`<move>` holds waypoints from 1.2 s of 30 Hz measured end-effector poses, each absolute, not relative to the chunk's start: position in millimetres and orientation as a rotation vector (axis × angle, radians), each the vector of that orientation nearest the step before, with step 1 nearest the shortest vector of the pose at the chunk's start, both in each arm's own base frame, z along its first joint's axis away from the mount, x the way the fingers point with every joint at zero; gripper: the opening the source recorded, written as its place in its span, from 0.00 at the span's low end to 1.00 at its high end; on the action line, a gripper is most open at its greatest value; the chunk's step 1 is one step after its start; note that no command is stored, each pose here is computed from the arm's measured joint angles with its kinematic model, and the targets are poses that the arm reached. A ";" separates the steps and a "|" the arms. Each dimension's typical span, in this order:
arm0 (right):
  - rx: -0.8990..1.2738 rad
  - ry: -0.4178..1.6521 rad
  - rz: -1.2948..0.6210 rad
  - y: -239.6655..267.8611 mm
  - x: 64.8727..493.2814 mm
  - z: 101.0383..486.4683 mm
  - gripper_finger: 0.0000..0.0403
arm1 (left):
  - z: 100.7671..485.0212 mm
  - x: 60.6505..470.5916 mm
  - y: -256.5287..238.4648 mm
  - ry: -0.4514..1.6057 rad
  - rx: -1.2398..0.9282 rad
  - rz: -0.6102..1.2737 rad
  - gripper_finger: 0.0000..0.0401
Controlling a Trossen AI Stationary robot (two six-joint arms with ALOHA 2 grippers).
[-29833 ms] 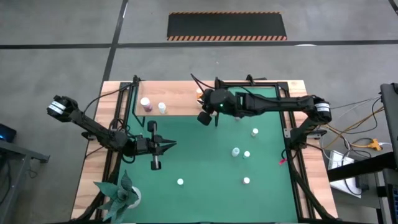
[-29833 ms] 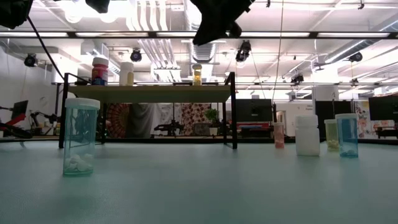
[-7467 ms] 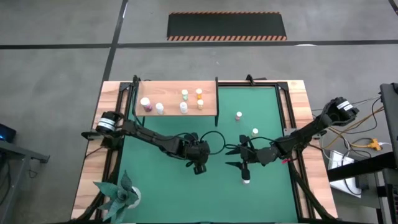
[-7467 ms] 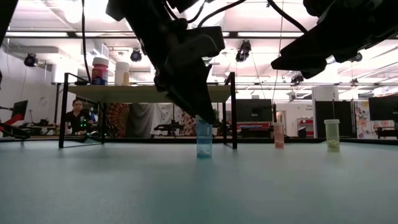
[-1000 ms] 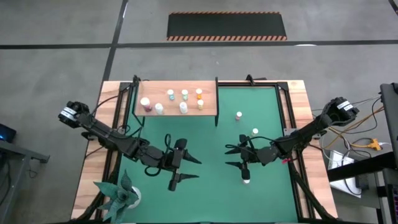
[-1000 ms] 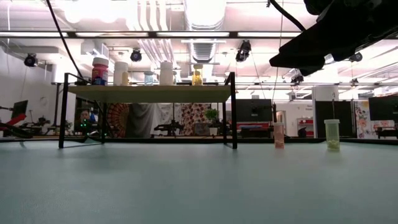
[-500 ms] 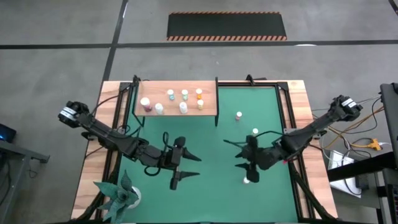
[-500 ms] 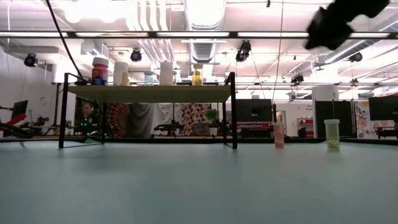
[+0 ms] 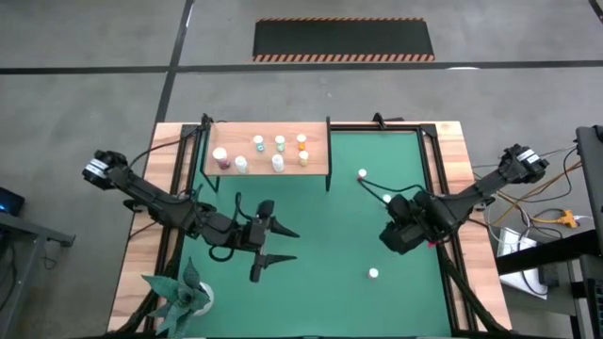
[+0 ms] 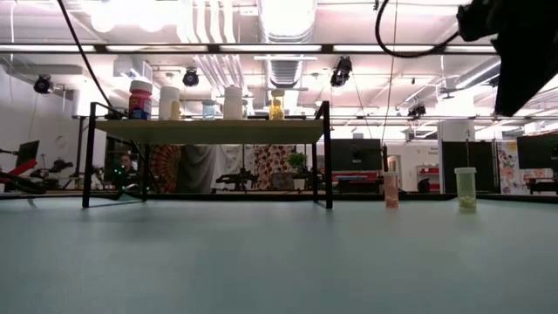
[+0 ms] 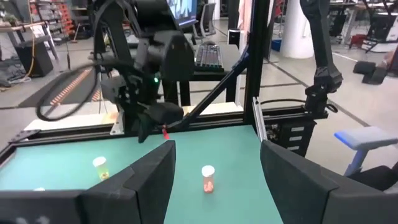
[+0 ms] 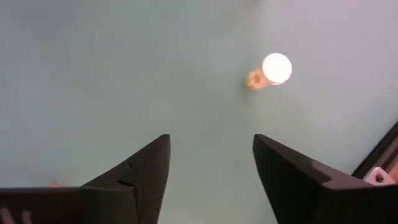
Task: Pick and place medicine bottles onto shelf by color
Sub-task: Put the yellow pill bottle on the shelf
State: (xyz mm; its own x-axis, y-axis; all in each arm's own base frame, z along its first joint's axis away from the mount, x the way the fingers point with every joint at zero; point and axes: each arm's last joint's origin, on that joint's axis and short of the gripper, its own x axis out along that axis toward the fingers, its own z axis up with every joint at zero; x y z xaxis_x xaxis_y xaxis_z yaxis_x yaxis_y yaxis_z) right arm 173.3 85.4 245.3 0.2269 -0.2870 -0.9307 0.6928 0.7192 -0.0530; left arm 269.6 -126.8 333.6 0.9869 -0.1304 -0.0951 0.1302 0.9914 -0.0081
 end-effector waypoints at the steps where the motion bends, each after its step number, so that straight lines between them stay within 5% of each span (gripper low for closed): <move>1: 0.399 1.152 -0.714 84.4 172.4 242.6 0.58 | 334.7 268.8 -126.4 0.092 -0.003 -0.129 0.54; 11: 0.310 1.033 -0.936 50.8 177.4 227.1 0.70 | 350.6 256.4 -119.3 0.034 0.030 -0.115 0.54; 29: 0.323 1.201 -0.841 2.3 181.4 174.1 0.61 | 355.7 252.0 -117.0 0.015 0.040 -0.114 0.54; 36: 0.345 1.196 -0.813 3.0 181.9 169.5 0.50 | 355.7 252.0 -117.0 0.015 0.041 -0.114 0.54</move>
